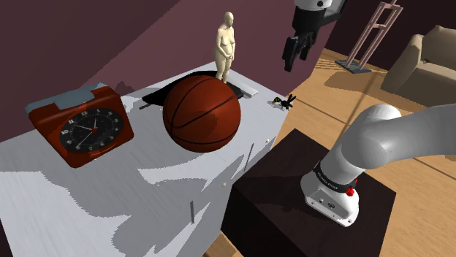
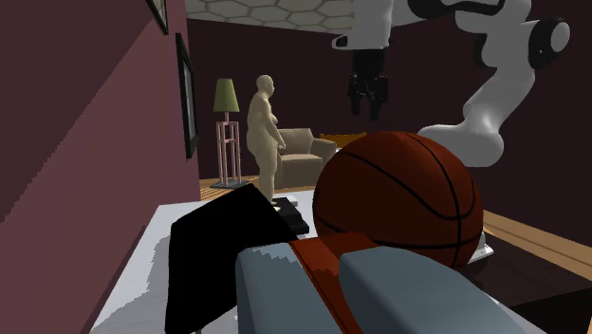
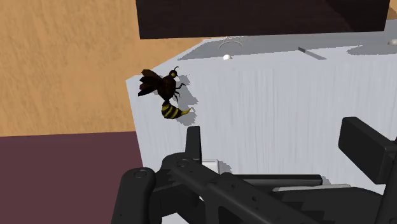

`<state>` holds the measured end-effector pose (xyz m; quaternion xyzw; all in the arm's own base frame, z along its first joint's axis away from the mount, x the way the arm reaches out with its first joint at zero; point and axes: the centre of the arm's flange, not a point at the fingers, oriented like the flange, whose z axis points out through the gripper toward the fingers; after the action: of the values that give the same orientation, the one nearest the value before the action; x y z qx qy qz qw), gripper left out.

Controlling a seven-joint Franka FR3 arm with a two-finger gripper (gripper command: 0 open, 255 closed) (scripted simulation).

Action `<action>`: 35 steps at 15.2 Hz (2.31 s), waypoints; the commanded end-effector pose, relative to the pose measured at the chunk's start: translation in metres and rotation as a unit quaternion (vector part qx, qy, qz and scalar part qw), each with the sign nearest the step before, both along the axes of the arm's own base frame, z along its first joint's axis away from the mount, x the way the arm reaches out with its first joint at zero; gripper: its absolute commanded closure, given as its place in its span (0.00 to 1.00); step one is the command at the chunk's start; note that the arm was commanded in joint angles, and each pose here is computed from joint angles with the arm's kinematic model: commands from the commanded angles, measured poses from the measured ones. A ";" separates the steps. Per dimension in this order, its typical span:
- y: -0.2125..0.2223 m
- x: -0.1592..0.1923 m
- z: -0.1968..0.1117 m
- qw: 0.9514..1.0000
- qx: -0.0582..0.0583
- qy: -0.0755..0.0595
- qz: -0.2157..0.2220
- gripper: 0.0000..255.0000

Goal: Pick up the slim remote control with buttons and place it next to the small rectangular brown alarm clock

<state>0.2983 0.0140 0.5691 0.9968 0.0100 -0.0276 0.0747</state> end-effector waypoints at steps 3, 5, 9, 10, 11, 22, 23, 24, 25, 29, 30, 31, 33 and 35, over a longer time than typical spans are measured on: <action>-0.009 0.020 -0.015 1.000 0.005 -0.001 0.002 0.00; -0.017 0.040 -0.030 1.000 0.011 -0.003 0.003 0.00; -0.033 0.080 -0.060 1.000 0.021 -0.005 0.006 0.00; -0.037 0.090 -0.068 1.000 0.024 -0.006 0.007 0.00; -0.041 0.100 -0.075 1.000 0.027 -0.007 0.008 0.00; -0.080 0.212 -0.159 0.998 0.056 -0.014 0.017 0.00; -0.083 0.223 -0.166 0.998 0.059 -0.015 0.018 0.00; -0.086 0.233 -0.174 0.998 0.062 -0.015 0.018 0.00; -0.089 0.243 -0.182 0.998 0.064 -0.016 0.019 0.00; -0.096 0.266 -0.204 0.997 0.070 -0.017 0.021 0.00; -0.096 0.266 -0.209 0.997 0.070 -0.017 0.021 0.00; -0.096 0.266 -0.214 0.997 0.070 -0.017 0.021 0.00; -0.096 0.266 -0.225 0.997 0.070 -0.017 0.021 0.00; -0.096 0.266 -0.239 0.997 0.070 -0.017 0.021 0.00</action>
<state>0.5647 -0.0881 0.3497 0.9996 0.0270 0.0022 0.0074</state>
